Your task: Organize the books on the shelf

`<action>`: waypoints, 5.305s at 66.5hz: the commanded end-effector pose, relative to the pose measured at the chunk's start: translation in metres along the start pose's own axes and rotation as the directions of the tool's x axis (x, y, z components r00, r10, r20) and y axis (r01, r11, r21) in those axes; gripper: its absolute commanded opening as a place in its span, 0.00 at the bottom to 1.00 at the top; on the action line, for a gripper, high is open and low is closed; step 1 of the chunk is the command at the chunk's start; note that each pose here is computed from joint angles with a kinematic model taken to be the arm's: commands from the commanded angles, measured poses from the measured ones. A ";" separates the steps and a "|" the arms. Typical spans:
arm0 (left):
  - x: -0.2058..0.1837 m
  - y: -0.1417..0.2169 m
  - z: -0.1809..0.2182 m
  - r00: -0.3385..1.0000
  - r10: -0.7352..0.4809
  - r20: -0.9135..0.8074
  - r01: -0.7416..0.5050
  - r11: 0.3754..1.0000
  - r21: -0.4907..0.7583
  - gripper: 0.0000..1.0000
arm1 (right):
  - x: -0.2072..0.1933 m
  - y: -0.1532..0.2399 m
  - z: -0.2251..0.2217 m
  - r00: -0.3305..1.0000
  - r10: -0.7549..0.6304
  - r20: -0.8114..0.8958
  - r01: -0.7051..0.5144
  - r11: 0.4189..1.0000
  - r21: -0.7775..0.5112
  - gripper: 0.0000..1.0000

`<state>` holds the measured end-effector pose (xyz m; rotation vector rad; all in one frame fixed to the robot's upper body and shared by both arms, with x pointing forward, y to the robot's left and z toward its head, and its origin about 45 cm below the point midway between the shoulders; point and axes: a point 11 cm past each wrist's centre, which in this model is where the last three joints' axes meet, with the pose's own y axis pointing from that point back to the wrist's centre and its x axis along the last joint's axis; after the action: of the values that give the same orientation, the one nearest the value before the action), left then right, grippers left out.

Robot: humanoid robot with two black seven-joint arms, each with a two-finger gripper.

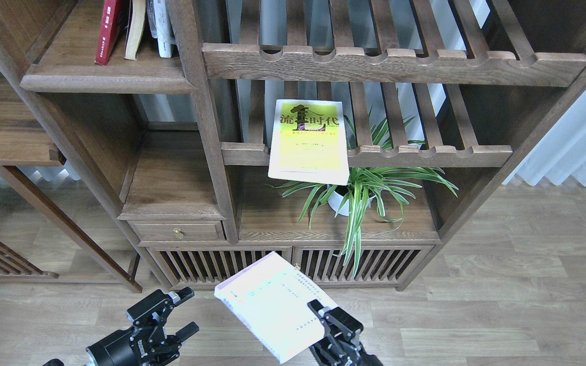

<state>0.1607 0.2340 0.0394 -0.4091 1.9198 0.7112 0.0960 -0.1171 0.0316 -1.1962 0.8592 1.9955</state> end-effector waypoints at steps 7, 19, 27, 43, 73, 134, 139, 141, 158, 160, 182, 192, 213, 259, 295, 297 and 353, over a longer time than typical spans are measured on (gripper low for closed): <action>0.010 -0.012 -0.015 1.000 0.006 -0.029 -0.005 0.999 0.032 0.99 | 0.004 0.001 0.010 1.000 0.011 0.007 -0.011 1.000 -0.028 0.15; 0.015 -0.017 -0.021 0.999 0.023 -0.030 -0.021 0.998 0.055 0.97 | 0.005 0.002 0.013 1.000 0.016 0.009 -0.016 0.999 -0.039 0.15; 0.015 -0.019 -0.018 0.999 0.027 -0.022 -0.026 0.998 0.055 0.94 | 0.005 0.002 0.014 1.000 0.017 0.010 -0.016 0.999 -0.040 0.15; 0.016 -0.027 -0.027 0.999 0.013 -0.039 -0.010 0.998 0.068 0.75 | 0.009 0.004 0.023 0.999 0.029 0.017 -0.028 0.998 -0.063 0.14; 0.018 -0.042 -0.042 0.997 -0.014 -0.080 0.020 0.997 0.079 0.07 | 0.011 0.006 0.023 0.999 0.035 0.018 -0.034 0.997 -0.063 0.16; -0.016 0.102 0.089 0.724 0.380 0.575 -0.379 0.916 -0.128 0.05 | -0.012 0.000 -0.073 0.969 0.060 -0.239 -0.055 0.998 0.026 0.99; -0.024 0.120 0.103 0.645 0.425 0.635 -0.409 0.894 -0.184 0.05 | -0.014 -0.003 -0.074 0.968 0.054 -0.244 -0.050 0.998 0.023 0.99; -0.029 0.126 0.110 0.613 0.439 0.657 -0.400 0.889 -0.221 0.05 | -0.015 -0.003 -0.074 0.968 0.051 -0.244 -0.048 0.999 0.021 0.99; -0.084 0.091 0.114 0.507 0.368 0.780 -0.005 0.906 -0.424 0.05 | -0.013 -0.003 -0.075 0.968 0.058 -0.244 -0.053 0.998 0.026 0.99; -0.086 0.089 0.111 0.521 0.356 0.776 0.025 0.902 -0.431 0.05 | -0.014 -0.003 -0.075 0.968 0.056 -0.244 -0.052 0.998 0.025 0.99; -0.086 0.103 0.101 0.722 0.280 0.633 0.193 0.797 -0.573 0.05 | -0.008 0.002 -0.072 0.971 0.068 -0.231 -0.063 0.998 0.032 0.99; -0.105 0.100 0.104 0.791 0.123 0.599 0.326 0.744 -0.583 0.05 | -0.009 -0.001 -0.069 0.972 0.062 -0.225 -0.057 0.998 0.028 0.99; -0.183 0.102 0.131 0.737 -0.076 0.672 0.568 0.609 -0.554 0.05 | -0.008 -0.001 -0.068 0.973 0.061 -0.223 -0.056 0.998 0.029 0.99; -0.303 0.114 0.169 0.523 0.033 0.852 0.677 0.591 -0.439 0.05 | -0.005 0.003 -0.069 0.974 0.073 -0.215 -0.066 0.997 0.040 0.99; -0.433 0.083 0.172 0.215 0.259 0.942 0.641 0.690 -0.336 0.05 | -0.004 0.003 -0.069 0.974 0.074 -0.212 -0.066 0.997 0.043 0.99; -0.440 0.081 0.171 0.201 0.266 0.943 0.639 0.694 -0.332 0.05 | -0.004 0.003 -0.069 0.974 0.074 -0.212 -0.066 0.997 0.043 0.99; -0.557 0.035 0.174 -0.020 0.425 0.905 0.450 0.812 -0.372 0.04 | -0.004 0.001 -0.067 0.976 0.068 -0.207 -0.060 0.997 0.044 0.99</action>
<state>0.4961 0.3635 0.5000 -0.1673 0.0802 1.1477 0.1284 -0.1722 0.0110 -1.3885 1.0487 1.9178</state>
